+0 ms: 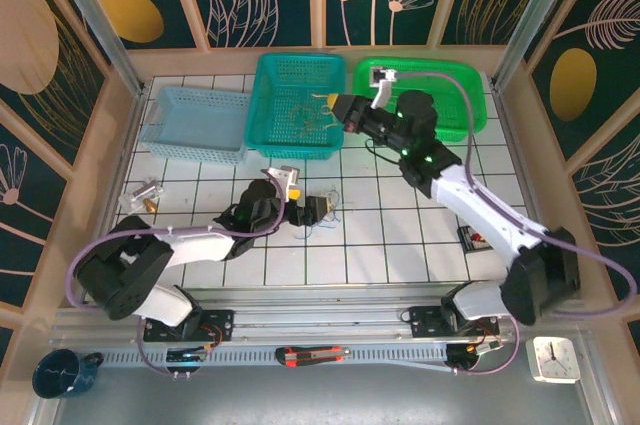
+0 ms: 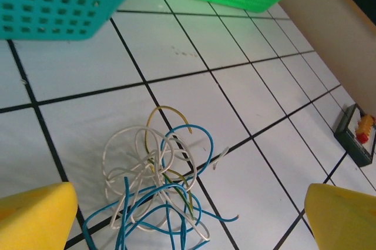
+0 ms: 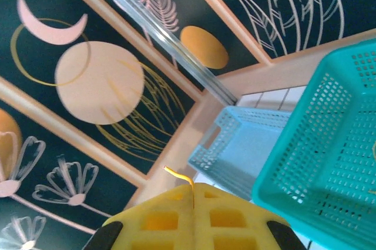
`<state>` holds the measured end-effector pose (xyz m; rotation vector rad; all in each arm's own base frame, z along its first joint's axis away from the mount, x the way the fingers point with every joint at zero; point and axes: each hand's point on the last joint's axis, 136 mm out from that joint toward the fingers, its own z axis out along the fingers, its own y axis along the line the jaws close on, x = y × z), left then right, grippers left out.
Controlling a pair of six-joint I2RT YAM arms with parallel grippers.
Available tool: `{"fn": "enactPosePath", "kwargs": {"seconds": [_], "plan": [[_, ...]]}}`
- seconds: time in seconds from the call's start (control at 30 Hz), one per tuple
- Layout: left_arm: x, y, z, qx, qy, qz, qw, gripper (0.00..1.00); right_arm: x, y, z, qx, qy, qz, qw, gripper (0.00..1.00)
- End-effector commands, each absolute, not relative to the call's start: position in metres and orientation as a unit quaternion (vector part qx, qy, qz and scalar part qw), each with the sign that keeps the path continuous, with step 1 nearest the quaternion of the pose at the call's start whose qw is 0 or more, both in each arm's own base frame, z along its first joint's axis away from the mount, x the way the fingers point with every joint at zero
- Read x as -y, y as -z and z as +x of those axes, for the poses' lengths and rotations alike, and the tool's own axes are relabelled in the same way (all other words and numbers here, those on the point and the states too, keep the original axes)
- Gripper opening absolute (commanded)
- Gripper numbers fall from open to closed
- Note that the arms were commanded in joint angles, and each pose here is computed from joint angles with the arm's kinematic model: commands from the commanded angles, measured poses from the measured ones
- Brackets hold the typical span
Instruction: Untangle the cables
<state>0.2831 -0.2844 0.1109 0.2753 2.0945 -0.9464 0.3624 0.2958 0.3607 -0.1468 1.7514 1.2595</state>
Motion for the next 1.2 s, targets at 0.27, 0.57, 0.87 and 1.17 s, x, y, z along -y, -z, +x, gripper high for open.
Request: {"fn": "enactPosePath", "kwargs": {"seconds": [0.27, 0.57, 0.87, 1.17], "plan": [[0.219, -0.137, 0.302, -0.847, 0.269, -0.039, 0.458, 0.99, -0.326, -0.32, 0.454, -0.735, -0.496, -0.043, 0.46, 0.0], [0.17, -0.185, 0.326, -0.81, 0.275, -0.129, 0.501, 0.99, -0.355, -0.278, 0.523, -0.742, -0.516, -0.027, 0.428, 0.0], [0.17, -0.2, 0.341, -0.806, 0.271, -0.129, 0.51, 0.99, -0.364, -0.281, 0.543, -0.733, -0.529, -0.042, 0.426, 0.46], [0.179, -0.188, 0.343, -0.81, 0.29, -0.132, 0.493, 0.99, -0.337, -0.316, 0.486, -0.727, -0.525, -0.072, 0.438, 0.46]]}}
